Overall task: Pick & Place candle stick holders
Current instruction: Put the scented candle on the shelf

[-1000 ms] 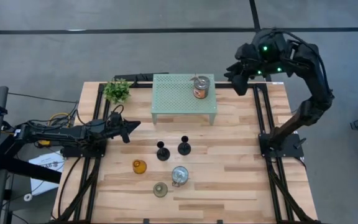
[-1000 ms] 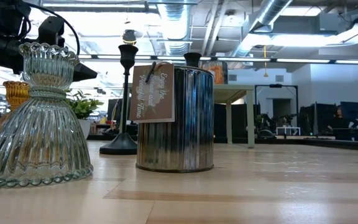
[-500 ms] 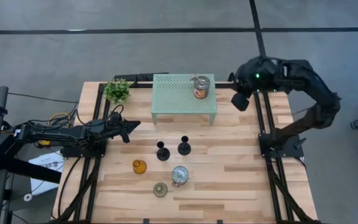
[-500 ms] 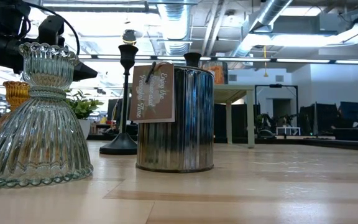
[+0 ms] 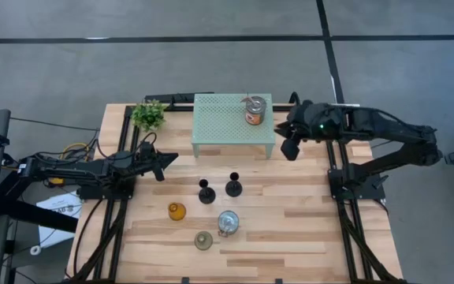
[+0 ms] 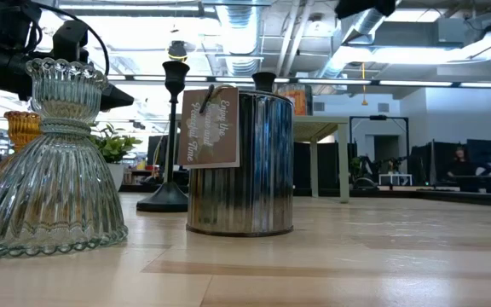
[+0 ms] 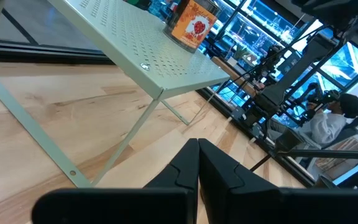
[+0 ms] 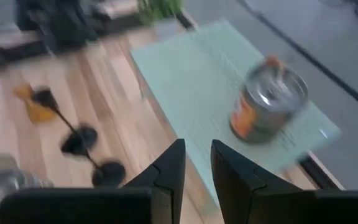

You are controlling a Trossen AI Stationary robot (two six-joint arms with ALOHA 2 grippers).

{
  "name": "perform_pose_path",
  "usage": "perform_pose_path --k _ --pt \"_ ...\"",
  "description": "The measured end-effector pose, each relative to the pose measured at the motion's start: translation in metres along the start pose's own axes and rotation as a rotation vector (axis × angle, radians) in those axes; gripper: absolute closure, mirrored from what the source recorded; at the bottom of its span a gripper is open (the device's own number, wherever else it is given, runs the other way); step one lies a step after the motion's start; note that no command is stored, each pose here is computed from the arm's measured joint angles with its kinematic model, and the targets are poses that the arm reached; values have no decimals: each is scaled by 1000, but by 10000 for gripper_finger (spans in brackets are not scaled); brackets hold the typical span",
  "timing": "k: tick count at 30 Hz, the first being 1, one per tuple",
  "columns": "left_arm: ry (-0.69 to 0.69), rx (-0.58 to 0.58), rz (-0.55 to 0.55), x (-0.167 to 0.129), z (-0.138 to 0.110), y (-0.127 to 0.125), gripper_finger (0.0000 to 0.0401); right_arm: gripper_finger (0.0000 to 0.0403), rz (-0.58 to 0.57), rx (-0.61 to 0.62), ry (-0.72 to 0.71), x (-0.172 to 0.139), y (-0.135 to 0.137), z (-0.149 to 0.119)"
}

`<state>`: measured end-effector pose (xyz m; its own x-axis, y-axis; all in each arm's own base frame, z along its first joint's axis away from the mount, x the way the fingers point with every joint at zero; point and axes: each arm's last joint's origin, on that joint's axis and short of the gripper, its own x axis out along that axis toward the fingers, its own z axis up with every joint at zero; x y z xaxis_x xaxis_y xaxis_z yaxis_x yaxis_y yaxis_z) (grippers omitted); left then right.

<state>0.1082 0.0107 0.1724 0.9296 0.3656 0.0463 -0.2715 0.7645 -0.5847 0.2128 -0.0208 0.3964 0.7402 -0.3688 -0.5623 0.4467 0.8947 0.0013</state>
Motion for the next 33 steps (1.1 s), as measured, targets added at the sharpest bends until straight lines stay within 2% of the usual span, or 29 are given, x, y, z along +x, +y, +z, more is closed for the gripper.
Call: perform_pose_path --k 3,10,15,18,25,27,33 --pt "0 0 0 0 0 0 393 333 30 17 -78 11 7 -5" --pt "-4 -2 -3 0 0 0 393 333 20 10 -53 25 9 -9" --pt "-5 -2 -3 0 0 0 391 333 21 28 -95 34 12 -3" --pt "-5 -2 -3 0 1 0 392 333 39 102 -107 41 14 0" --pt "-6 -3 -4 0 1 0 393 333 410 97 43 61 30 -5" --pt "-6 -3 -4 0 1 0 393 333 452 114 88 68 35 -7" --pt "-6 -3 -4 0 1 0 393 333 466 181 204 95 46 -16"
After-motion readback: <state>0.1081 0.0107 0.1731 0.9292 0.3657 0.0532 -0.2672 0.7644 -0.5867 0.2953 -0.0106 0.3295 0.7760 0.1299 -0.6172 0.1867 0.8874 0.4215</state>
